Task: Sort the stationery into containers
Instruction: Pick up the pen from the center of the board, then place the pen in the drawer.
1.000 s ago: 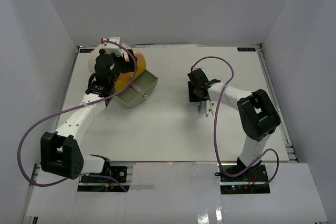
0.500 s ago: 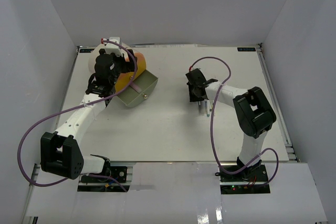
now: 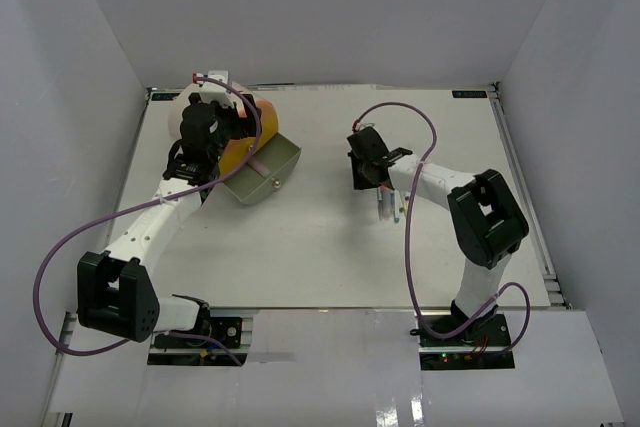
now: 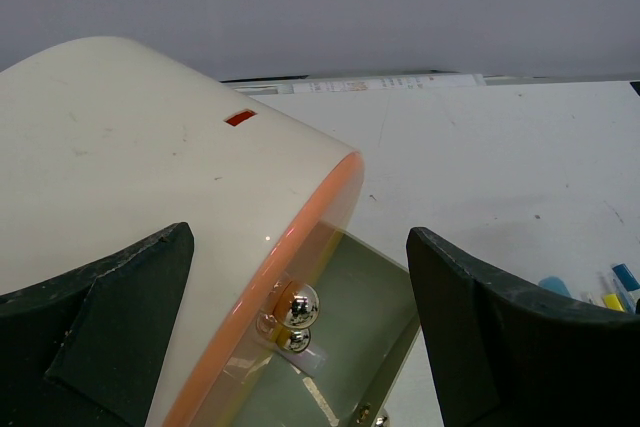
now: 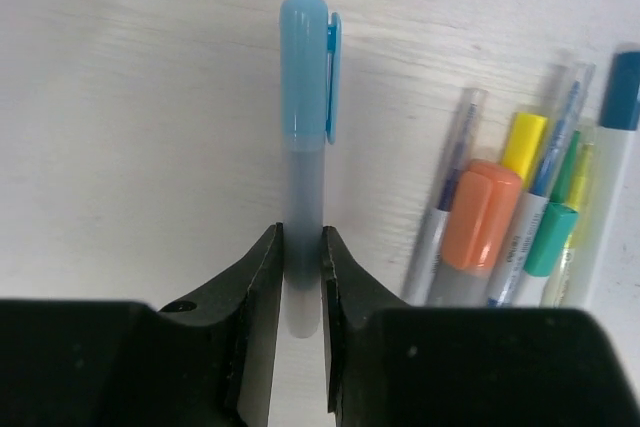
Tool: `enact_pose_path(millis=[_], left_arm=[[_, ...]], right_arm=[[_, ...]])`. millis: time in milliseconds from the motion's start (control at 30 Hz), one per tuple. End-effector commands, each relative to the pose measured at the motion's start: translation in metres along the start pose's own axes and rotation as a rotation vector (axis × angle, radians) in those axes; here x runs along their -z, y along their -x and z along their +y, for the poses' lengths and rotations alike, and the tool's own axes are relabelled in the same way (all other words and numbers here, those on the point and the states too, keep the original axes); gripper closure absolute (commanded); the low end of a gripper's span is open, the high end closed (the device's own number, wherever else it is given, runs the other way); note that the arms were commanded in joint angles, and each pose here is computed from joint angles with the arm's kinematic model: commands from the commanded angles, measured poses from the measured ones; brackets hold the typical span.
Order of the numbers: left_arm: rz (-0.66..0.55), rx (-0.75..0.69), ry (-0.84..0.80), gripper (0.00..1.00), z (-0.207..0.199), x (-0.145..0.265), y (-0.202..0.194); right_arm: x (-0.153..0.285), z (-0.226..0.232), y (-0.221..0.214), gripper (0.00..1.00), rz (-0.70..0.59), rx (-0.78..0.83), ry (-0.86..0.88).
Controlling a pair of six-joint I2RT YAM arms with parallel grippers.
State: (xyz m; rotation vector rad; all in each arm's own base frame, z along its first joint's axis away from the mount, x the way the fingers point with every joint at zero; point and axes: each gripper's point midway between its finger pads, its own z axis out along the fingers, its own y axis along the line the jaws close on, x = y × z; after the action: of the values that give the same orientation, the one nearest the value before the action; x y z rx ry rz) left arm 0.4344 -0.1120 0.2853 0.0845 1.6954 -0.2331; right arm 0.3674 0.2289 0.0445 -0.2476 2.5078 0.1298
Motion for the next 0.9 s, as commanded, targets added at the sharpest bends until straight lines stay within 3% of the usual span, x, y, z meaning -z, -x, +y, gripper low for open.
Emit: enact_pose_path(millis=[0,233,467,700,867], left_arm=[[0.035,0.016,-0.039,0.02,-0.009,0.006,-0.001],[0.033,0.019,-0.039,0.02,-0.009,0.007,0.000],[0.028,0.018,-0.032,0.02,-0.007,0.008,0.002],[0.021,0.016,-0.031,0.02,-0.007,0.009,0.004],[0.022,0.016,-0.032,0.02,-0.007,0.009,0.004]], right_arm=[[0.052,0.048,0.065,0.92,-0.208,-0.031,0.139],[0.100,0.131,0.114,0.92,-0.322,-0.169,0.413],[0.114,0.205,0.135,0.88,-0.327,-0.261,0.627],[0.101,0.230,0.141,0.86,-0.314,-0.340,0.699],[0.092,0.245,0.139,0.79,-0.289,-0.345,0.747]])
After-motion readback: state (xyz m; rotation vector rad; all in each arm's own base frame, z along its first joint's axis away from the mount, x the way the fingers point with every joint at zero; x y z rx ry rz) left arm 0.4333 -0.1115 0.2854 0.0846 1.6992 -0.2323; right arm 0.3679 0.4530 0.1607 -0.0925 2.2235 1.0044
